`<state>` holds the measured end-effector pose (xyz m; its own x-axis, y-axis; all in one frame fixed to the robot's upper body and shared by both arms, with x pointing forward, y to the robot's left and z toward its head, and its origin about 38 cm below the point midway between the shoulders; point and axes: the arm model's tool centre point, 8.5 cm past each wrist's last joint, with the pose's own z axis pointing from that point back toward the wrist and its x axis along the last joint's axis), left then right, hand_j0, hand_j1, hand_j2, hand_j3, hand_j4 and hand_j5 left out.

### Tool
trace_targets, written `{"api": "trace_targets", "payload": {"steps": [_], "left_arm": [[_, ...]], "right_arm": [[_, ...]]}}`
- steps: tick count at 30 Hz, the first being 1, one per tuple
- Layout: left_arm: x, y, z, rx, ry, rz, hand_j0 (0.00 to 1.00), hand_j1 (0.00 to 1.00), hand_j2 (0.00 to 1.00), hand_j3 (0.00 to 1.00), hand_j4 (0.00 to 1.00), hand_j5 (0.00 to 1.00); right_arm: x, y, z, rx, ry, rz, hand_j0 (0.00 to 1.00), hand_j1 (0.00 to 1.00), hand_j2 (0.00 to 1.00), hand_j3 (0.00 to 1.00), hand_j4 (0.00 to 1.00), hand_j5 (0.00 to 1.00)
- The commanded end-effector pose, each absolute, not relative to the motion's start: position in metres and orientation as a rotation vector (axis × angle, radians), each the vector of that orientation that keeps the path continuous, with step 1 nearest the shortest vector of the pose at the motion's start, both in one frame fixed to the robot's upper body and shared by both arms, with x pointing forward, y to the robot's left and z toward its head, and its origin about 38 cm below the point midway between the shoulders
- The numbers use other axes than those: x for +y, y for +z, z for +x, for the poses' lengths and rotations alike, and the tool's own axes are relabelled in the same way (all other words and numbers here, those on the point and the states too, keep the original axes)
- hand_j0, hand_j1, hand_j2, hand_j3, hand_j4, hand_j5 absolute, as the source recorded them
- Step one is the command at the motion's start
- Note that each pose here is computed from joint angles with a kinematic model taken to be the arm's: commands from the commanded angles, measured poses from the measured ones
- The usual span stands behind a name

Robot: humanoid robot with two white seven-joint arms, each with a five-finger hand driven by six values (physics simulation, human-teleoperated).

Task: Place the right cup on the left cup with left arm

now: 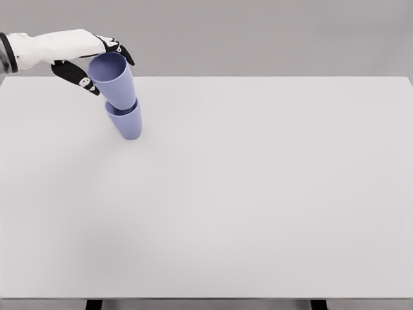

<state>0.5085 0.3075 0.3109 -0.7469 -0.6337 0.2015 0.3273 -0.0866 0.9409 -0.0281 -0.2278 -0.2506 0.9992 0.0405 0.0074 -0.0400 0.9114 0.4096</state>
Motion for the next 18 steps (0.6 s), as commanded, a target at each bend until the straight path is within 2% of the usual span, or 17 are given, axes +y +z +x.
{"api": "trace_targets", "payload": {"steps": [1, 18], "left_arm": [[0.309, 0.312, 0.509, -1.543, -1.885, 0.342, 0.59, 0.59, 0.59, 0.59, 0.59, 0.59], [0.319, 0.311, 0.512, -1.528, -1.861, 0.364, 0.59, 0.59, 0.59, 0.59, 0.59, 0.59]], "right_arm": [[-0.228, -0.251, -0.028, 0.001, 0.043, 0.423, 1.00, 1.00, 1.00, 1.00, 1.00, 1.00], [-0.228, -0.251, -0.028, 0.001, 0.043, 0.423, 1.00, 1.00, 1.00, 1.00, 1.00, 1.00]]}}
